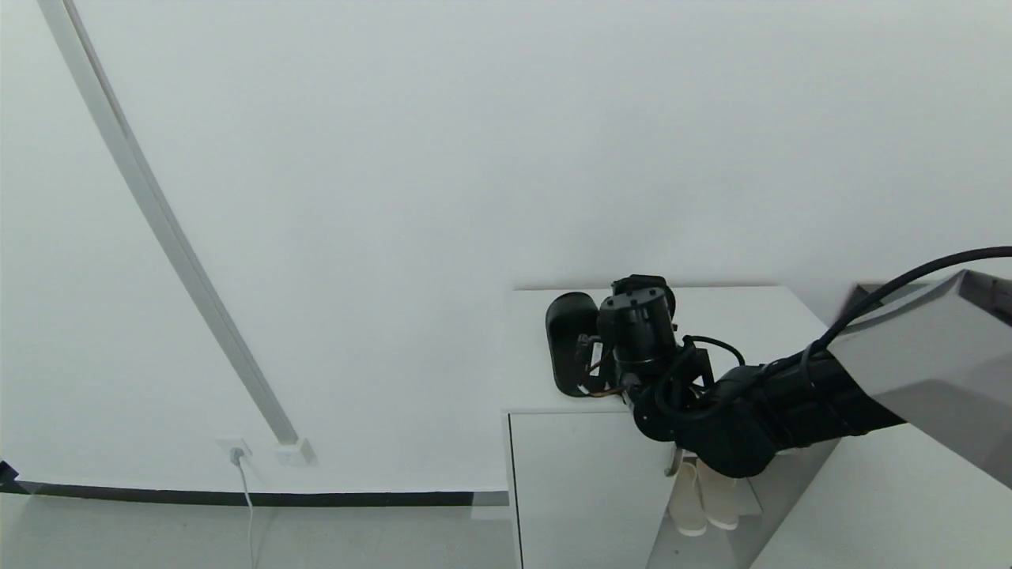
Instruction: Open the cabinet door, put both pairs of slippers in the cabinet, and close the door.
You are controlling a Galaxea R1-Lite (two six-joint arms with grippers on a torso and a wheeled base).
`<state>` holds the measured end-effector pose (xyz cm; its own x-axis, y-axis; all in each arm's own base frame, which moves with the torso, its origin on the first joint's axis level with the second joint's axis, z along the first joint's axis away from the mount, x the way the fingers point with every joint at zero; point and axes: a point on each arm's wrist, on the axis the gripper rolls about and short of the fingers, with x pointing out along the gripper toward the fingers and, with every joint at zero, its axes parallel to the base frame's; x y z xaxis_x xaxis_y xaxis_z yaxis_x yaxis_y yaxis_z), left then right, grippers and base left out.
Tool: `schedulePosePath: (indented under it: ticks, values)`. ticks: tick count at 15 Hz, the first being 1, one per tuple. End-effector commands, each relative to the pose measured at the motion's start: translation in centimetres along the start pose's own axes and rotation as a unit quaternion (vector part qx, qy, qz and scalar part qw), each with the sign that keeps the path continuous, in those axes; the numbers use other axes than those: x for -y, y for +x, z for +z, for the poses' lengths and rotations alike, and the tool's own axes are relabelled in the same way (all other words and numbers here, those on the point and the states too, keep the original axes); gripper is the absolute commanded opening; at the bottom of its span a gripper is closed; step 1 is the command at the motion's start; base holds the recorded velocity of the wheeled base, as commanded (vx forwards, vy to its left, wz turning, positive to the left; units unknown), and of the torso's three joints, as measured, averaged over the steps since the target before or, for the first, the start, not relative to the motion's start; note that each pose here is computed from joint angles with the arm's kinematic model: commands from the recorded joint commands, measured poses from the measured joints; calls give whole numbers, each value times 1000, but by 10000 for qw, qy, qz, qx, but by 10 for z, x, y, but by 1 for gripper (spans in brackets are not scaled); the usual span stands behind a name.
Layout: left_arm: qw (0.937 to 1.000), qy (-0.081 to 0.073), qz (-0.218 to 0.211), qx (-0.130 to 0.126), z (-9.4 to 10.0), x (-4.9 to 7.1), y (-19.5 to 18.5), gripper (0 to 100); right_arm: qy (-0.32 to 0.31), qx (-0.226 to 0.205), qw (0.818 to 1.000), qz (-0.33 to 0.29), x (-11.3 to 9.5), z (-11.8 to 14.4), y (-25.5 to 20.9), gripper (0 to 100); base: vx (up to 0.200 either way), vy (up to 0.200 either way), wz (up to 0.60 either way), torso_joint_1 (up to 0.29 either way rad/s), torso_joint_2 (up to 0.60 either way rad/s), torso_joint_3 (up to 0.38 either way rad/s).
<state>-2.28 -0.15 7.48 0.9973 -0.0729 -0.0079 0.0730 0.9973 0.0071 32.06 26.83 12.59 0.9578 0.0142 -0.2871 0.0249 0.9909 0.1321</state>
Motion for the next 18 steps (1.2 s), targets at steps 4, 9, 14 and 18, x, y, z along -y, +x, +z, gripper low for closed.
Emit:
schedulePosePath:
  ticks: [4,9,14,18]
  values:
    - [10000,-16,4,-7,0,0,0,0,-141,-155,9997,-108,1,-40,25,100,50,0,0,1,2,1]
    - [10000,-39,4,-7,0,0,0,0,-272,109,9994,-201,8,-46,56,100,0,0,0,0,0,0]
    - [10000,-39,4,-7,0,0,0,0,-336,299,9986,-285,5,-48,94,100,0,0,0,0,0,0]
    - [10000,-38,4,1,0,0,0,0,-317,449,9981,-287,7,-41,111,100,0,0,0,0,0,0]
